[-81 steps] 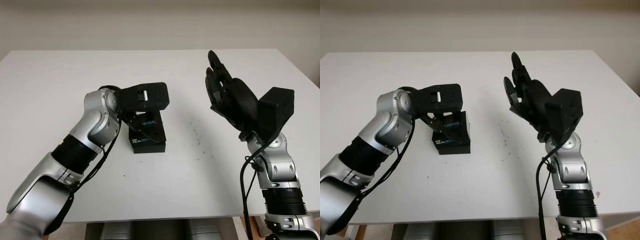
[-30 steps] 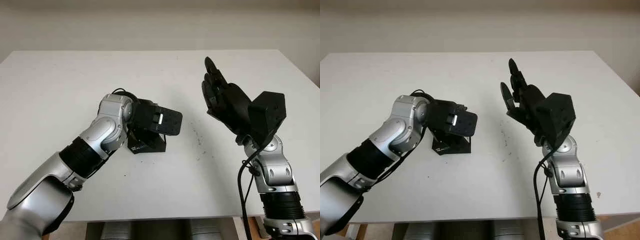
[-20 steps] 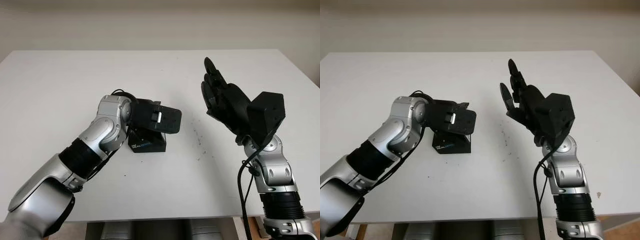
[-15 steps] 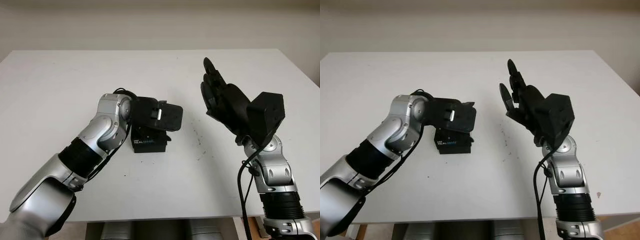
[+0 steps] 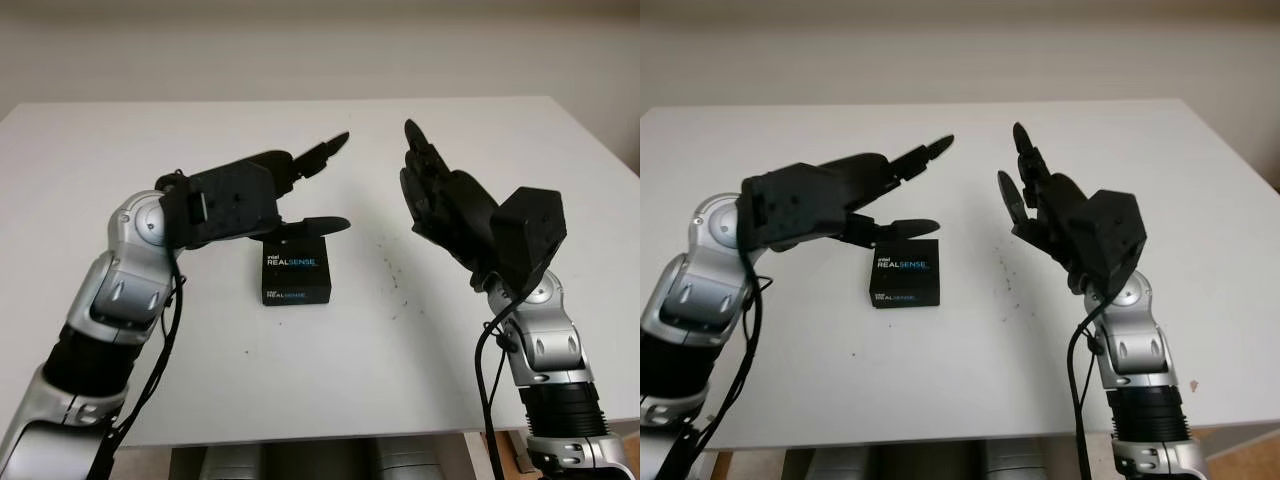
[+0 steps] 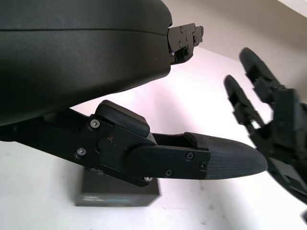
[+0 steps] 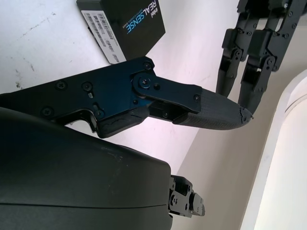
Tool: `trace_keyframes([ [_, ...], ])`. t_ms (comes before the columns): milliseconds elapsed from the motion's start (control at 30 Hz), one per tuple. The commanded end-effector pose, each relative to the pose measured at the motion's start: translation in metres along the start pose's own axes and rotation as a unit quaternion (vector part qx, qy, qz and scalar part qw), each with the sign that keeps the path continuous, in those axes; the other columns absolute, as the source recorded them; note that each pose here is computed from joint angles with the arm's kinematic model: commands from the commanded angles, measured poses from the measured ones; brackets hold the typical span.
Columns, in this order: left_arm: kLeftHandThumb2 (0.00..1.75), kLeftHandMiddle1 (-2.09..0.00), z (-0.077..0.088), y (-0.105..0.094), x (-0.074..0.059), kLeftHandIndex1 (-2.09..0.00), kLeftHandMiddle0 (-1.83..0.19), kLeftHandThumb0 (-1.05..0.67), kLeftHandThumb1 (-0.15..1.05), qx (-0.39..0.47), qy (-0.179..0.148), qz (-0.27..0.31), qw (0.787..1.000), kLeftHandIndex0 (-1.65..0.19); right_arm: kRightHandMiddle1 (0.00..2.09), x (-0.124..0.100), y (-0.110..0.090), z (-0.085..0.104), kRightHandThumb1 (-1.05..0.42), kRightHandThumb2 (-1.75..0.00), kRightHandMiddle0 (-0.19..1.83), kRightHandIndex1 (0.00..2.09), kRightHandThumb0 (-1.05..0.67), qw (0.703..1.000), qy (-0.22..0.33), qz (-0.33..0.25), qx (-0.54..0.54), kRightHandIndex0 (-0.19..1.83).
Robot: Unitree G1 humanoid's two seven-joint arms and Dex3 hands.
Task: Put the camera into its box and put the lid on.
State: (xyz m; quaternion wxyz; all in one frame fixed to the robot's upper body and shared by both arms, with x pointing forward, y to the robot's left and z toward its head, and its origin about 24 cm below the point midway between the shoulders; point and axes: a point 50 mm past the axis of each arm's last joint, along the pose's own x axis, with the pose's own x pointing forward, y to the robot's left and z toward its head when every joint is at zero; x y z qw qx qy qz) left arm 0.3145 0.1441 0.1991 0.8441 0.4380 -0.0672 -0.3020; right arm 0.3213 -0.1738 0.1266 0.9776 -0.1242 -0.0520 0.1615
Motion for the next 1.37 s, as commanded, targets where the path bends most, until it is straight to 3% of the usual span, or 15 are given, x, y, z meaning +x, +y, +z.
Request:
trace_keyframes([
  [0, 0.37, 0.00, -0.003, 0.002, -0.005, 0.00, 0.19, -0.97, 1.05, 0.030, 0.004, 0.013, 0.999, 0.19, 0.00, 0.002, -0.003, 0.005, -1.05, -0.69, -0.19, 0.00, -0.80, 1.000, -0.008, 0.002, -0.011, -0.19],
  [167, 0.51, 0.00, -0.014, 0.007, -0.015, 0.00, 0.19, -0.95, 1.05, 0.080, 0.015, 0.065, 0.995, 0.19, 0.00, 0.001, -0.003, 0.005, -1.05, -0.70, -0.19, 0.00, -0.79, 1.000, -0.006, 0.005, -0.011, -0.19],
  [367, 0.61, 0.00, -0.035, 0.015, -0.035, 0.00, 0.19, -0.93, 1.05, -0.028, 0.008, 0.169, 0.985, 0.19, 0.01, 0.003, -0.002, 0.005, -1.05, -0.69, -0.19, 0.00, -0.82, 1.000, -0.013, 0.002, 0.003, -0.19],
  [533, 0.66, 0.00, -0.047, 0.008, -0.050, 0.00, 0.19, -0.89, 1.05, -0.155, -0.036, 0.292, 0.943, 0.19, 0.00, 0.009, 0.003, 0.008, -1.05, -0.71, -0.19, 0.00, -0.81, 1.000, -0.025, -0.001, 0.017, -0.19],
  [633, 0.69, 0.00, -0.055, -0.002, -0.056, 0.00, 0.19, -0.91, 1.05, -0.209, -0.051, 0.336, 0.917, 0.19, 0.00, 0.015, 0.008, 0.007, -1.05, -0.71, -0.19, 0.00, -0.81, 0.999, -0.035, -0.011, 0.033, -0.19],
  [933, 0.71, 0.00, -0.071, -0.027, -0.063, 0.00, 0.19, -0.87, 1.05, -0.326, -0.052, 0.385, 0.862, 0.19, 0.00, 0.026, 0.020, -0.008, -1.05, -0.72, -0.19, 0.00, -0.84, 0.997, -0.026, -0.040, 0.053, -0.19],
  [1333, 0.70, 0.00, -0.083, -0.039, -0.058, 0.00, 0.19, -0.88, 1.05, -0.356, -0.039, 0.379, 0.853, 0.19, 0.00, 0.027, 0.023, -0.013, -1.05, -0.72, -0.19, 0.00, -0.84, 0.997, -0.013, -0.047, 0.061, -0.19],
])
